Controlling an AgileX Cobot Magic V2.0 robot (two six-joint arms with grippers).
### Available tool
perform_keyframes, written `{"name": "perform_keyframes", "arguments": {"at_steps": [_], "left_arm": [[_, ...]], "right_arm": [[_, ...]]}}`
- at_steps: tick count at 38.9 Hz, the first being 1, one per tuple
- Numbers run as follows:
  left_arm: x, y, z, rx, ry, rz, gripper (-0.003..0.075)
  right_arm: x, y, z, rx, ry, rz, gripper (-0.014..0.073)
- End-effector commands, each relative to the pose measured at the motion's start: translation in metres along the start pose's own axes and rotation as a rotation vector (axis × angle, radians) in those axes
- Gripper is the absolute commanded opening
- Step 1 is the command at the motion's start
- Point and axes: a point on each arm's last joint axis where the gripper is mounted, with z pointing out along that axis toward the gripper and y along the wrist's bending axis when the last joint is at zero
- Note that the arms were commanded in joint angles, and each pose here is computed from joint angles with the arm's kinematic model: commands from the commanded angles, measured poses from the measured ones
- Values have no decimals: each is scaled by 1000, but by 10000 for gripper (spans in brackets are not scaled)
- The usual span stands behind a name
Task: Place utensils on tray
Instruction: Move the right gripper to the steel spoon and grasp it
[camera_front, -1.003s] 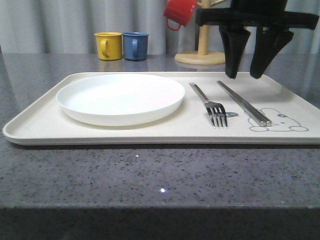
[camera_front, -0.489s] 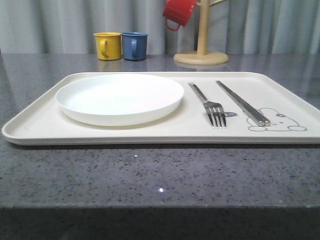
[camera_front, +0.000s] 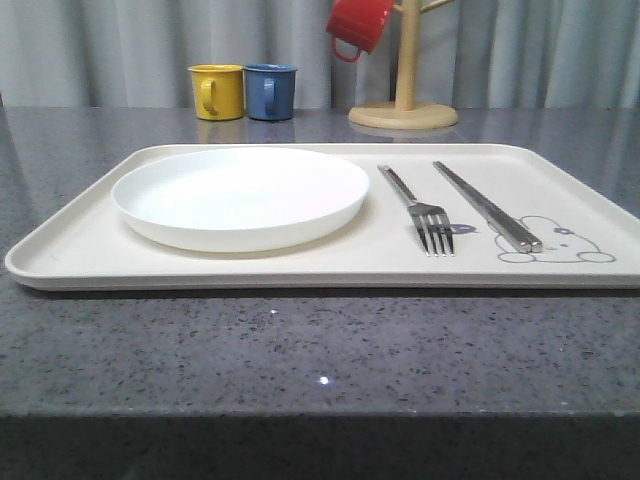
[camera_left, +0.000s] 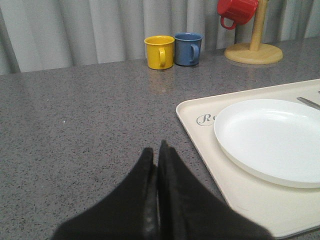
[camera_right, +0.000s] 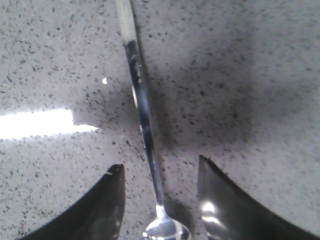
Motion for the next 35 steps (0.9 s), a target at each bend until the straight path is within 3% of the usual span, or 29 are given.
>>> {"name": "perform_keyframes", "arguments": {"at_steps": [1,14,31,35], "left_arm": [[-16,1,-2,-6,-101,-15,-18],[-16,1,-2,-6,-101,-15,-18],[-16,1,-2,-6,-101,-15,-18],[-16,1,-2,-6,-101,-15,-18]], "right_arm": [[4,-2,-10,0,23,-11,368],[-4,1,16,-33,78,-9,351],[-1,1,16,-36,118,-9,37],[1,1,9,-35,103,-9,-2]]}}
